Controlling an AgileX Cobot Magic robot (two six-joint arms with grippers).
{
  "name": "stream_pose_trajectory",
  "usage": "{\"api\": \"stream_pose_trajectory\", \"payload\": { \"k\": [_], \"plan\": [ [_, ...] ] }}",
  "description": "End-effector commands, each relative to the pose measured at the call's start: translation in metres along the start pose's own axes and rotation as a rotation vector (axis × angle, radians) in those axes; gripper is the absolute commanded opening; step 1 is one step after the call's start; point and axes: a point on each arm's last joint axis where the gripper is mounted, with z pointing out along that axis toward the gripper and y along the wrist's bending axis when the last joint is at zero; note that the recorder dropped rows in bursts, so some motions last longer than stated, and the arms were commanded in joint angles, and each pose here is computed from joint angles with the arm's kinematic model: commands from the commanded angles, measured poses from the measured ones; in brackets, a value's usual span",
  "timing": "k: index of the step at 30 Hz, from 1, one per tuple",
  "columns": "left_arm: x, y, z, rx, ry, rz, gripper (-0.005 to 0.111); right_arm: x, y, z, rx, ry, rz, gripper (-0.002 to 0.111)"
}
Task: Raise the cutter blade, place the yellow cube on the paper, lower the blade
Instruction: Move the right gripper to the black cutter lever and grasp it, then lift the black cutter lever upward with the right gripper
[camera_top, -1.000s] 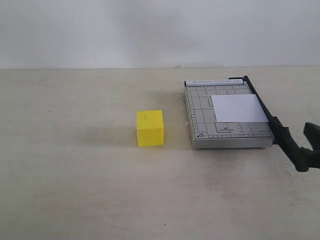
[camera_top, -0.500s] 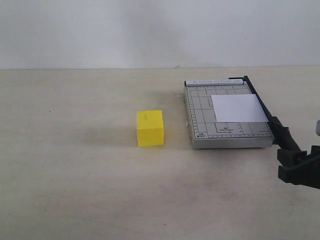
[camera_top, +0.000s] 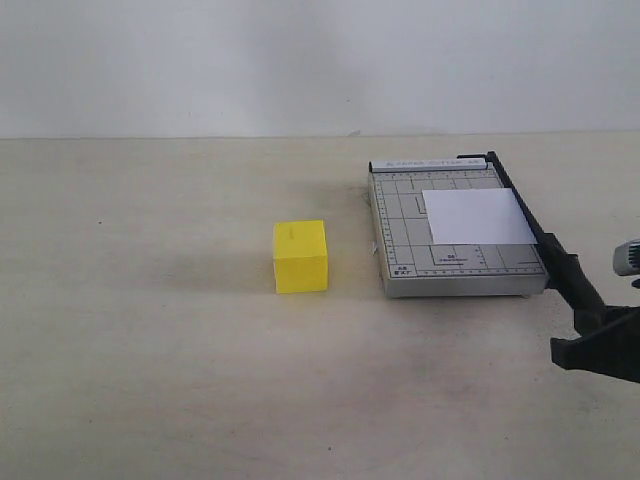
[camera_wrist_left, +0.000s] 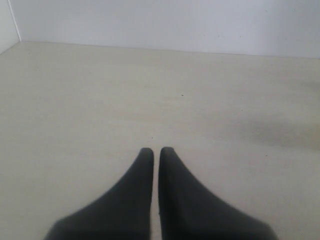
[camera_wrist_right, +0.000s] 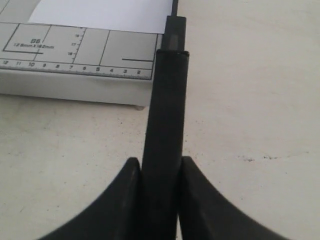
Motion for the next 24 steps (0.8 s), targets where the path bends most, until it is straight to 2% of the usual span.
{"api": "stream_pose_trajectory", "payload": {
  "k": [1,6,18,24],
  "plan": [
    [-0.002,0.0,0.0,-0.004,-0.019,-0.005,0.004,0.002,0.0,0.001,0.0,0.021,-0.014,0.0],
    [-0.002,0.0,0.0,-0.004,-0.019,-0.005,0.004,-0.008,0.001,-0.003,-0.005,-0.062,-0.019,0.0],
    [-0.002,0.0,0.0,-0.004,-0.019,-0.005,0.004,-0.055,0.005,-0.038,-0.01,-0.44,-0.061,0.0],
    [-0.002,0.0,0.0,-0.004,-0.019,-0.005,0.004,-0.064,0.006,-0.05,-0.007,-0.519,-0.072,0.0]
  ]
}}
